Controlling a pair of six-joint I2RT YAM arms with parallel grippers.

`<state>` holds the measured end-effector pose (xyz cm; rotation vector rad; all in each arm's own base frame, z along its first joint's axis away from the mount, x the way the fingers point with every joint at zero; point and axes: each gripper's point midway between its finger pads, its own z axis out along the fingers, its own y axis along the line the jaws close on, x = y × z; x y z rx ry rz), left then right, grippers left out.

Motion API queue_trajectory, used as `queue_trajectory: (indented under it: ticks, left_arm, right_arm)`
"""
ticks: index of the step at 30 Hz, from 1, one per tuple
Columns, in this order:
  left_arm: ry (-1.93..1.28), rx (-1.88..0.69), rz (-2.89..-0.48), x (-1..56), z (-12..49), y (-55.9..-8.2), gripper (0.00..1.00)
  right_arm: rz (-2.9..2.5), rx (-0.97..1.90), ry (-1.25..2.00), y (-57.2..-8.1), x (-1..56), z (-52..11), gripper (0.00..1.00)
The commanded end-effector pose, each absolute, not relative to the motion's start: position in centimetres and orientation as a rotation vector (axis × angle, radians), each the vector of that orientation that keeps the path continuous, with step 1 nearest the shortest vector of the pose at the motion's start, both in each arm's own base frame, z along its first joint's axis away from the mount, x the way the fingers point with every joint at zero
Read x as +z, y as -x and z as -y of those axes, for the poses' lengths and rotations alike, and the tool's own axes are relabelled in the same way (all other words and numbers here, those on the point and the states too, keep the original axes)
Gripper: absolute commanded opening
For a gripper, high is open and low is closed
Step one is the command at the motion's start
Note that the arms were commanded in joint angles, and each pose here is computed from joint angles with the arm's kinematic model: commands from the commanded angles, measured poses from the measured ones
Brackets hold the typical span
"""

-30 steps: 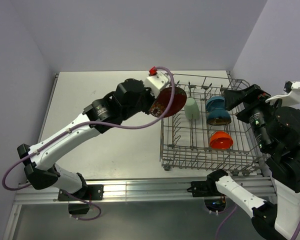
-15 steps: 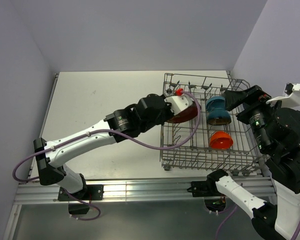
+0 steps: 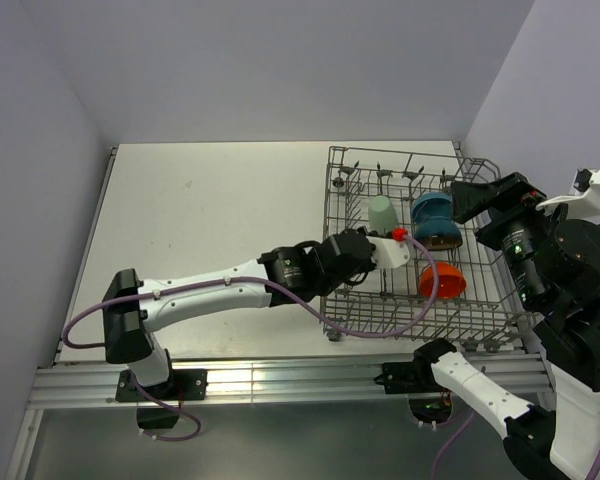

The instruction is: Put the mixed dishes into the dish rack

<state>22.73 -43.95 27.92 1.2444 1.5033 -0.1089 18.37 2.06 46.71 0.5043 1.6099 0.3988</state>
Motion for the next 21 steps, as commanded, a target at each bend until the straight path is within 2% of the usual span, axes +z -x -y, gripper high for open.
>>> queue_trajectory:
  ticks: [1,21]
  left_arm:
    - [-1.145,-0.068,-1.416,30.3,44.9,-23.0,0.0]
    - [-1.248,-0.021,-1.447,25.1,46.0,-22.2,0.0]
  right_arm:
    - [-1.568,0.386,-0.513,-17.5,47.6,-1.2,0.97]
    - [-1.581,0.366,-0.511,-17.2,46.9,-0.9,0.97]
